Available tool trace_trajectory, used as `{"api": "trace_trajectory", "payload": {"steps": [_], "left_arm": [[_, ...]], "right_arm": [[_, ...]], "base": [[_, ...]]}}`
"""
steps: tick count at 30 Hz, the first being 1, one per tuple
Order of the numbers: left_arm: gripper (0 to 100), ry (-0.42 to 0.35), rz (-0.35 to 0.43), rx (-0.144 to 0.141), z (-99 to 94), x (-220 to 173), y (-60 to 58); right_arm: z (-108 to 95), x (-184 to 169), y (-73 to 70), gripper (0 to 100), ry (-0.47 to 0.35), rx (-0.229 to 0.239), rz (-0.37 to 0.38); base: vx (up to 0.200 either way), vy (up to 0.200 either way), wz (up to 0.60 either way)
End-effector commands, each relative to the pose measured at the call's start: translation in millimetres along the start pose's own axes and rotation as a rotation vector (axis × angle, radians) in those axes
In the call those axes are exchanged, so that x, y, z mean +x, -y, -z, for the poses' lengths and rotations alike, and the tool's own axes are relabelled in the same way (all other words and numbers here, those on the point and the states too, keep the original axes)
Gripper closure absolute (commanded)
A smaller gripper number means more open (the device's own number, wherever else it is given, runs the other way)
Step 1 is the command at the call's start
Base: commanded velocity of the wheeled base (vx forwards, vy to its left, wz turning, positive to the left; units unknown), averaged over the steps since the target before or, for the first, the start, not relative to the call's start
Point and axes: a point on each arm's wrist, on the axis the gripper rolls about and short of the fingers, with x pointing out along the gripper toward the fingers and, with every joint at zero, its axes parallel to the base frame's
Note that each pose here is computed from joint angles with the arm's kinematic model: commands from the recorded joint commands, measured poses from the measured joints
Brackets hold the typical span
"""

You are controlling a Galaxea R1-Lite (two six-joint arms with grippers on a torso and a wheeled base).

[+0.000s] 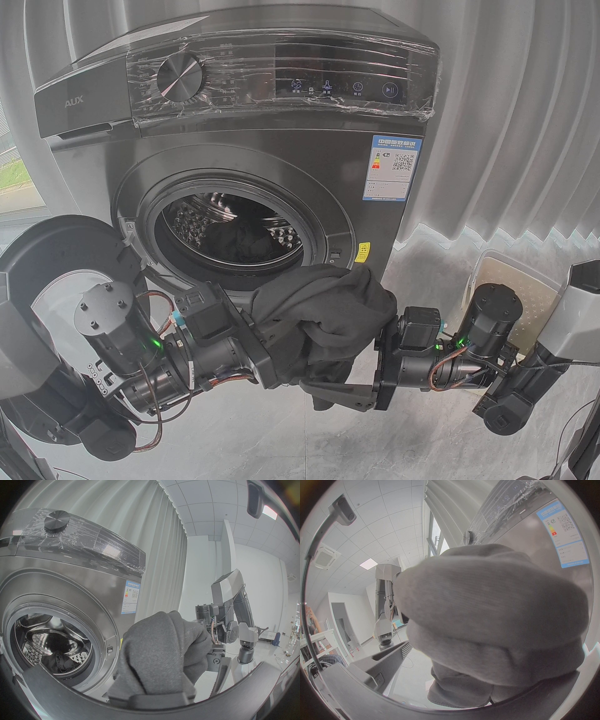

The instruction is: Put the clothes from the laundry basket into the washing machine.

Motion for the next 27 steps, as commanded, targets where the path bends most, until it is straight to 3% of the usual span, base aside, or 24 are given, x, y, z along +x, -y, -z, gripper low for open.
{"api": "trace_trajectory", "payload": {"steps": [1,10,11,20,27], "left_arm": [[100,-0.005,-0.001,-0.003,1.6,1,-0.1],[100,0.011,-0.011,-0.003,-1.6,4,0.0],[100,0.011,-0.012,-0.007,-1.6,4,0.3],[100,0.006,-0.066,-0.046,1.2,7,-2.3],[100,-0.01,-0.085,-0.054,6.7,11,-2.7]], "right_arm": [[-2,3,-4.5,0,0.007,-0.007,-0.014],[2,15,-6.0,0,0.01,-0.004,0.015],[2,15,-5.8,100,0.011,-0.005,0.015],[-3,7,-10.3,100,0.014,-0.004,0.03],[-4,-6,-20.1,100,-0.005,0.009,0.04]], "base": [[0.0,0.0,0.0],[0.0,0.0,0.0],[0.0,0.0,0.0],[0.0,0.0,0.0],[0.0,0.0,0.0]]}}
